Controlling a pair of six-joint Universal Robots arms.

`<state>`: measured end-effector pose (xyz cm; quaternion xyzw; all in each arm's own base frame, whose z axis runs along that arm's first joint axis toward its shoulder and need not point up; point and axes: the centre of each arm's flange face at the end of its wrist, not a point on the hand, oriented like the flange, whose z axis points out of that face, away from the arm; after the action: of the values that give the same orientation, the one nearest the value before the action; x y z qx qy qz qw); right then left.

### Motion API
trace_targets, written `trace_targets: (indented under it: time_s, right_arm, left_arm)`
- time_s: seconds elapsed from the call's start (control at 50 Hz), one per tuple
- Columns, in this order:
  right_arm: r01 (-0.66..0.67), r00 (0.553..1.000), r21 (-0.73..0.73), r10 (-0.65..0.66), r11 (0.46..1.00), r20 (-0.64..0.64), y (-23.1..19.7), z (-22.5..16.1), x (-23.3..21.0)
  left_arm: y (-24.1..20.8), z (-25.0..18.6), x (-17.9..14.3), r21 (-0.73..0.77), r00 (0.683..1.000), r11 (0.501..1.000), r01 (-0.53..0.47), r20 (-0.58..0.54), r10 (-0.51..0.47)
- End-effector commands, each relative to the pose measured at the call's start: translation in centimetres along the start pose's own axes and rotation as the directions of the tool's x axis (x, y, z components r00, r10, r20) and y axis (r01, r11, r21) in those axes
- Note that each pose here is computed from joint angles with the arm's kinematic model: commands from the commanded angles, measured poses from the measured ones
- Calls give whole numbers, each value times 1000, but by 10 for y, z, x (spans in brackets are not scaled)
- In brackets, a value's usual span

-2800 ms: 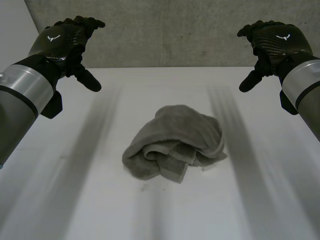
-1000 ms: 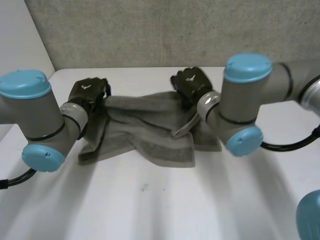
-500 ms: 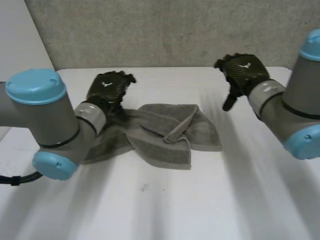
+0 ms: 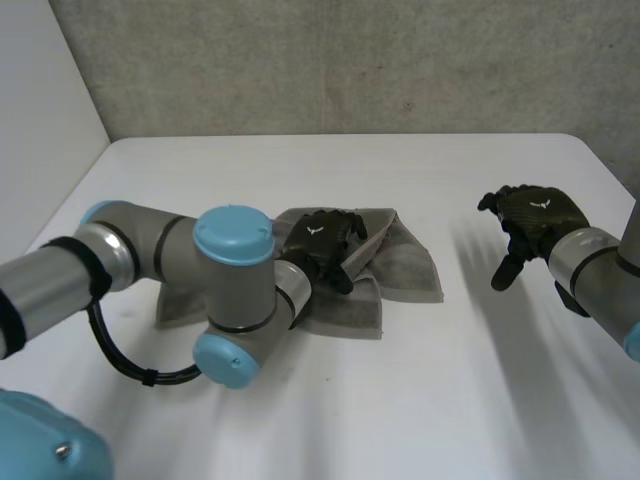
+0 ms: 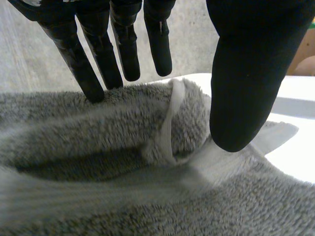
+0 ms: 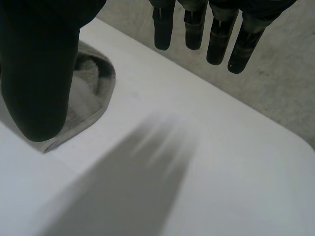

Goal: Fold the towel.

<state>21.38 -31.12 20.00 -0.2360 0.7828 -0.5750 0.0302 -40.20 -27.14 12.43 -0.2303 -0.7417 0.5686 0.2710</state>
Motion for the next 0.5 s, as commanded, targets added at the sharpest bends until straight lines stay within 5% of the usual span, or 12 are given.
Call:
trace_targets:
  time_s: [0.02, 0.16, 0.38, 0.5]
  right_arm:
    - [-6, 1000, -23, 7, 1000, 29, 14, -3, -4]
    - [-3, 1000, -2, 3, 1000, 26, 13, -1, -4]
    - [0, 999, 51, -2, 999, 48, -1, 16, -6]
    - [-138, 979, 106, 119, 985, 164, -16, 41, -11]
  left_arm:
    - [17, 12, -4, -15, 1000, 1000, -1, 7, 1]
    - [12, 11, -5, 1, 1000, 1000, -10, 21, 10]
    - [-91, -45, 5, 184, 998, 982, -39, 54, 29]
    - [-119, -95, 11, 198, 987, 967, -158, 73, 146]
